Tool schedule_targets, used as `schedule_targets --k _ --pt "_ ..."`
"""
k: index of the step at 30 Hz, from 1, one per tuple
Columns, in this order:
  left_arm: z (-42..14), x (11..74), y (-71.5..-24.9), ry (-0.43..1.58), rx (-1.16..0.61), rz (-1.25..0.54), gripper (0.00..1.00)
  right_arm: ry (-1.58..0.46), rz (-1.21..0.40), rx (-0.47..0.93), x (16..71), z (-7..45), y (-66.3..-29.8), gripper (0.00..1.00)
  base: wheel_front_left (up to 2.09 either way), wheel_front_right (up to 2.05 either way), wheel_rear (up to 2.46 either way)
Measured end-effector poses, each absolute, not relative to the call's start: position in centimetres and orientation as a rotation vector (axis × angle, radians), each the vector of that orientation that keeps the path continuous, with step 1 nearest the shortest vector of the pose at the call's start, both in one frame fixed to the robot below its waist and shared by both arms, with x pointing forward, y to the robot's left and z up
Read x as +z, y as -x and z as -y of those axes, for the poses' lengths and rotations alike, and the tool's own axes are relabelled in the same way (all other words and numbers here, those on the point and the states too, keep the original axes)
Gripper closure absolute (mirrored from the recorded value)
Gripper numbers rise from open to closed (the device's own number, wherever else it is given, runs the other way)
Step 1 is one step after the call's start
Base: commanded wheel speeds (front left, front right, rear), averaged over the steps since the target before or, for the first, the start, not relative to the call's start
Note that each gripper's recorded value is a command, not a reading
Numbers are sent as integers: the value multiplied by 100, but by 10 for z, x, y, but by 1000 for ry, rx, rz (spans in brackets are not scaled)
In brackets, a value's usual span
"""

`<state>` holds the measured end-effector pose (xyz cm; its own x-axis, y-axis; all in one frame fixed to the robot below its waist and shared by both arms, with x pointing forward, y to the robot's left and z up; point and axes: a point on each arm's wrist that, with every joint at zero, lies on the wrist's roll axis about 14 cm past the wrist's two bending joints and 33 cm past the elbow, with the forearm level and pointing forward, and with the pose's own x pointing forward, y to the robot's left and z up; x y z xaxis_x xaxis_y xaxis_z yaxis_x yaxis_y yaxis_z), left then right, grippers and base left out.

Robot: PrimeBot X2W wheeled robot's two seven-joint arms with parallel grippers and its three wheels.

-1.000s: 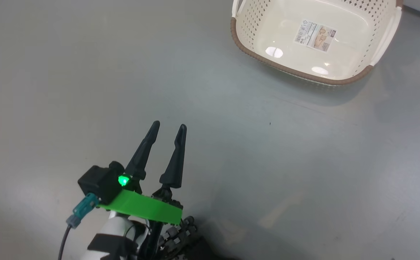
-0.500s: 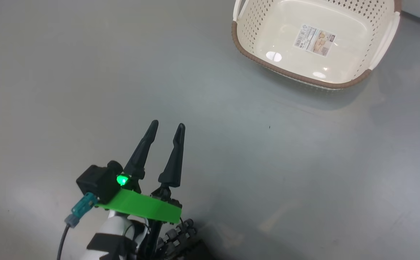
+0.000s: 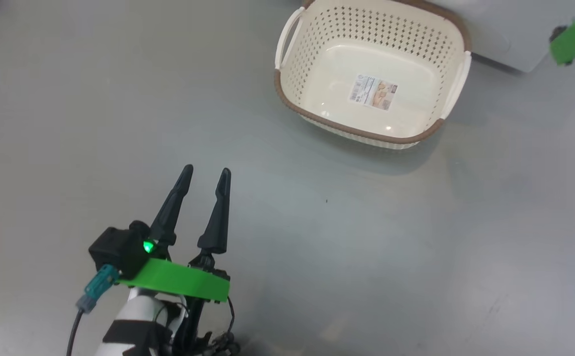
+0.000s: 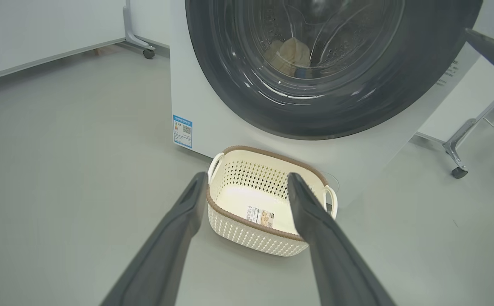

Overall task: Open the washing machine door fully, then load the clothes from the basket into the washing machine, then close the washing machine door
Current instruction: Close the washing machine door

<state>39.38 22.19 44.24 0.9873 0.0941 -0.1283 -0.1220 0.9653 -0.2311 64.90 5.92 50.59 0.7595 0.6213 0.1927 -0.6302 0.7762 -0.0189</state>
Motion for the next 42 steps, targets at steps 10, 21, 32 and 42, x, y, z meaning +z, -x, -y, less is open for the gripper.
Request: schedule_targets --k 10,21,32,42 --pt "-213 469 -383 227 40 -40 0 -116 175 639 531 -13 -566 100 0 0 0" --pt "-182 483 -378 197 -87 2 0 -128 192 416 552 84 -485 100 0 0 0" --pt "-159 495 -379 136 -165 36 0 -111 189 214 552 155 -411 100 0 0 0" --pt "-147 504 -383 134 -176 64 0 -129 199 44 548 199 -381 100 0 0 0"
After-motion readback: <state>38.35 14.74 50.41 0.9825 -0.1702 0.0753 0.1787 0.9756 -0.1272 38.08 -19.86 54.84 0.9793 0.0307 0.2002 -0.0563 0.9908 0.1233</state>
